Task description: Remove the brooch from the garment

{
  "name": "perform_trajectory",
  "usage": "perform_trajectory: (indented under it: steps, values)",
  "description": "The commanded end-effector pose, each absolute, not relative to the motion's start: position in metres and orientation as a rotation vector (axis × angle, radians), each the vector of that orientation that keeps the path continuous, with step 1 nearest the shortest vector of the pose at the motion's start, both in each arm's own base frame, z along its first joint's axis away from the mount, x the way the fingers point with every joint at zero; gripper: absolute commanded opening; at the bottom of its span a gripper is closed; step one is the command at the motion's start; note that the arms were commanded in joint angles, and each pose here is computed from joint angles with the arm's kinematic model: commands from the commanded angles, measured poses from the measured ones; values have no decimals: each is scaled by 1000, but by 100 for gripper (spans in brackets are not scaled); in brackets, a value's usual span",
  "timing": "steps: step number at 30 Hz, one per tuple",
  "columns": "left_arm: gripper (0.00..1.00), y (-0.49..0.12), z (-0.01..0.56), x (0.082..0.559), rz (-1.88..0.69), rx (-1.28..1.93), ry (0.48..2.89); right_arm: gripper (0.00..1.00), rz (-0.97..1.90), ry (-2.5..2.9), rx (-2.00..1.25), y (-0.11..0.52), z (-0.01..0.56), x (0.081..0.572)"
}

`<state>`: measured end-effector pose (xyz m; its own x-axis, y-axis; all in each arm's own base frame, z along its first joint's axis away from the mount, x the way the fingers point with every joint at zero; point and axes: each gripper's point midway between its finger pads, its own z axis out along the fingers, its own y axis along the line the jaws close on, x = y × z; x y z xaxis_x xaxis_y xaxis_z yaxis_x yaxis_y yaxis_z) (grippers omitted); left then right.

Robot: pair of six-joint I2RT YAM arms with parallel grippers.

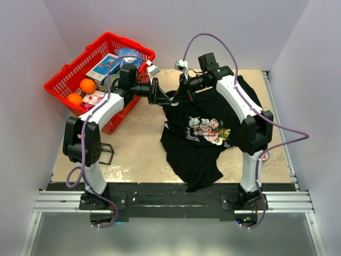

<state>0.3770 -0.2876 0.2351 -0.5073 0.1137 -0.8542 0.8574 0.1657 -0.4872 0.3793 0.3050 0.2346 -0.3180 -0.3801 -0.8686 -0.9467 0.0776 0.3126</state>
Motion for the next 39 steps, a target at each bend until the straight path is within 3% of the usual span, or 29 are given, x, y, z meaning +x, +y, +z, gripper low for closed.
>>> perform_trajectory:
  steps: [1,10,11,23,25,28,31,34,36,39]
  values:
    - [0,-296,271,363,-1484,993,1633,0,1150,1749,-1281,312,246,391]
    - [0,-297,279,362,-1498,988,1613,0,1053,1786,-1133,319,252,401]
    - [0,-298,280,362,-1499,989,1609,0,987,1665,-1098,320,283,409]
    - [0,-299,286,365,-1511,981,1591,1,982,1674,-916,320,280,415]
    - [0,-299,287,366,-1510,982,1588,16,1024,1676,-893,322,283,412]
    - [0,-299,285,368,-1499,986,1586,27,1164,1688,-932,331,284,399]
    - [0,-299,283,372,-1462,995,1585,37,1289,1641,-954,336,308,389]
    - [0,-296,273,376,-1385,1022,1600,42,1389,1572,-968,332,343,379]
    - [0,-292,264,375,-1345,1031,1638,46,1378,1515,-958,321,382,385]
    - [0,-289,257,375,-1307,1040,1659,60,1293,1469,-946,297,417,396]
